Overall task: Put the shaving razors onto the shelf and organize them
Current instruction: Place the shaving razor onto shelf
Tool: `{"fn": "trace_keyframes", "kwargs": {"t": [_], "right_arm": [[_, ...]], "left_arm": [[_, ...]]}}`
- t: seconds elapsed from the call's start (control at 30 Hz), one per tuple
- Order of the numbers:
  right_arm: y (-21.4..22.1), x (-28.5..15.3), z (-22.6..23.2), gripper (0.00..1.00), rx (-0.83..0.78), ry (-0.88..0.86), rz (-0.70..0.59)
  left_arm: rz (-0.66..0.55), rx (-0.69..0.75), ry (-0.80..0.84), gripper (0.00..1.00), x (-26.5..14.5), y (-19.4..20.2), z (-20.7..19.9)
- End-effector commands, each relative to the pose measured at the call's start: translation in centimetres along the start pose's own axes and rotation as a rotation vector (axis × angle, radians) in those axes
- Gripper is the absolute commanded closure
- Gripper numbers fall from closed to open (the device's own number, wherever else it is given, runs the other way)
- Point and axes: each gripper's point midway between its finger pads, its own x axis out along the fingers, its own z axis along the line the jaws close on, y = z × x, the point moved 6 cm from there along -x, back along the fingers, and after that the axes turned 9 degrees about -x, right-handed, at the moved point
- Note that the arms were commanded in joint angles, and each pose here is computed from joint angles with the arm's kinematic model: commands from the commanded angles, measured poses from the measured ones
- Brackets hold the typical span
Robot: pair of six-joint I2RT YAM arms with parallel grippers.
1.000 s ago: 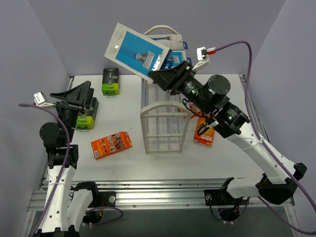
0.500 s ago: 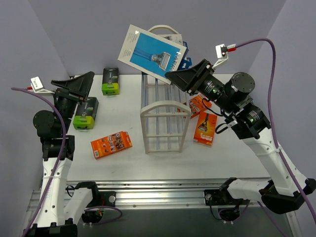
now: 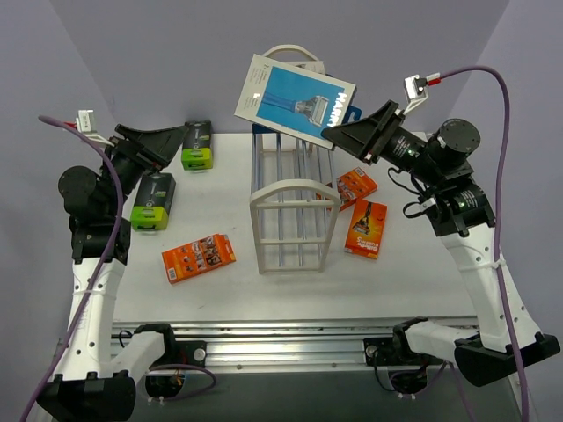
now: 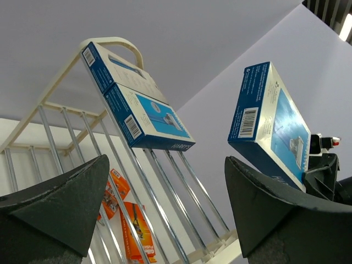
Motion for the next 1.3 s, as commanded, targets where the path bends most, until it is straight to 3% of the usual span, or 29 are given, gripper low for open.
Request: {"fn": "trace_keyframes", "kwargs": {"t": [0.0,0.6,1.27], "right_arm": [[-1.0,-1.6,2.1,1.00,-0.030,-0.157,0.009],[-0.1,-2.4,-2.1,1.00,0.014,-0.137,0.129],[2.9,-1.8,-6.4,1.00,0.091,-0.061,0.253]], "left_arm": [[0.041,0.101,0.038,0.06,-0.4,0.1,-1.3],[0.098,0.270,-0.096,0.06,-1.9,2.5,4.3],[0.181,0.315,-0.178,0.06,-2.9,5.5,8.6]]}}
